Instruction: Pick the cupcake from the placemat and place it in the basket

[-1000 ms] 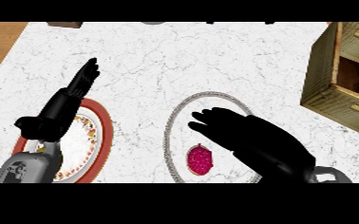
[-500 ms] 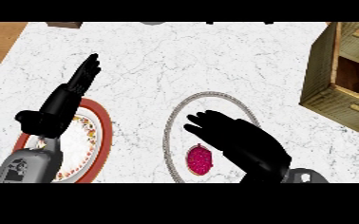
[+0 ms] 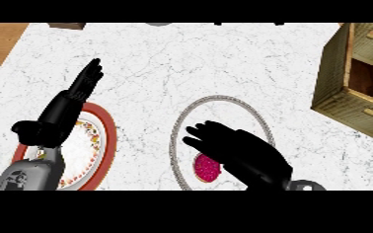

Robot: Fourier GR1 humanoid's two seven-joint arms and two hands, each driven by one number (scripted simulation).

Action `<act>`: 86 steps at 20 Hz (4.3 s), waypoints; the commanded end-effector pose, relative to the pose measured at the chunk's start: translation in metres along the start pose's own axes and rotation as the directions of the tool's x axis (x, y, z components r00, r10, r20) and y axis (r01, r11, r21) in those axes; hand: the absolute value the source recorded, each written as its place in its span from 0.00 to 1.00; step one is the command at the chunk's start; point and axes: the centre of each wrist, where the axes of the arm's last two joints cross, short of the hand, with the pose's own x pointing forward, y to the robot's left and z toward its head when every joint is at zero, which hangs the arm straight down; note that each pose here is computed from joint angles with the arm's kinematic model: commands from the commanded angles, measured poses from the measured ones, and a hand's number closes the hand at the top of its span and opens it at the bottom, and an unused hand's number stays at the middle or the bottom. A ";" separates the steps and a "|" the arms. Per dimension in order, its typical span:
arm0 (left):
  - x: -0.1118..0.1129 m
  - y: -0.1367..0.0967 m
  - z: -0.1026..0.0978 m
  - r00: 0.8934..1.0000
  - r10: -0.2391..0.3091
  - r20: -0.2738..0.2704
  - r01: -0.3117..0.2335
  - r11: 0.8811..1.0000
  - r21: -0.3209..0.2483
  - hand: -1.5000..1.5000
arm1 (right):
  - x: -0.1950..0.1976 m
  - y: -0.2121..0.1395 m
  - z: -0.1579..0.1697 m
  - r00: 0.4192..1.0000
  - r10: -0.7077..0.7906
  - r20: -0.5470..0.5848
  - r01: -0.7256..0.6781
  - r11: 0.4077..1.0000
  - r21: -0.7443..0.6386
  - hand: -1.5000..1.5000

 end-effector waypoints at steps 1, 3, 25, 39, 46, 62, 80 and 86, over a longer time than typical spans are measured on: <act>-0.016 0.002 0.010 1.000 -0.007 -0.016 0.007 1.000 -0.017 0.50 | -0.014 -0.011 -0.001 1.000 0.023 -0.019 -0.023 1.000 0.011 0.00; -0.018 0.008 0.013 1.000 -0.001 0.001 0.001 1.000 -0.002 0.50 | 0.003 -0.002 -0.001 0.998 0.047 -0.047 -0.047 0.999 0.010 0.00; 0.007 0.005 0.000 1.000 -0.002 -0.001 0.002 1.000 0.000 0.50 | -0.004 0.046 -0.059 0.984 0.129 -0.127 -0.116 0.988 0.101 0.00; -0.012 0.007 -0.011 1.000 -0.013 0.002 0.013 1.000 0.006 0.50 | -0.013 0.088 -0.065 0.976 0.197 -0.093 -0.170 0.956 0.241 1.00; -0.004 -0.011 -0.006 1.000 0.007 -0.020 -0.008 1.000 -0.010 0.50 | -0.022 0.088 -0.039 0.960 0.281 0.008 -0.275 0.932 0.236 1.00; -0.010 0.008 0.002 1.000 0.018 -0.019 -0.018 1.000 0.012 0.50 | -0.030 -0.007 0.029 0.680 -0.175 -0.712 -0.126 0.929 -0.349 1.00; 0.005 -0.013 -0.006 1.000 0.013 -0.020 -0.014 1.000 -0.005 0.50 | 0.103 -0.103 0.107 0.802 -0.502 -0.326 -0.068 0.464 -0.883 1.00; -0.009 0.010 0.002 1.000 0.006 -0.015 -0.006 1.000 -0.007 0.50 | 0.094 -0.151 0.106 0.749 -0.478 -0.458 -0.225 0.467 -0.855 1.00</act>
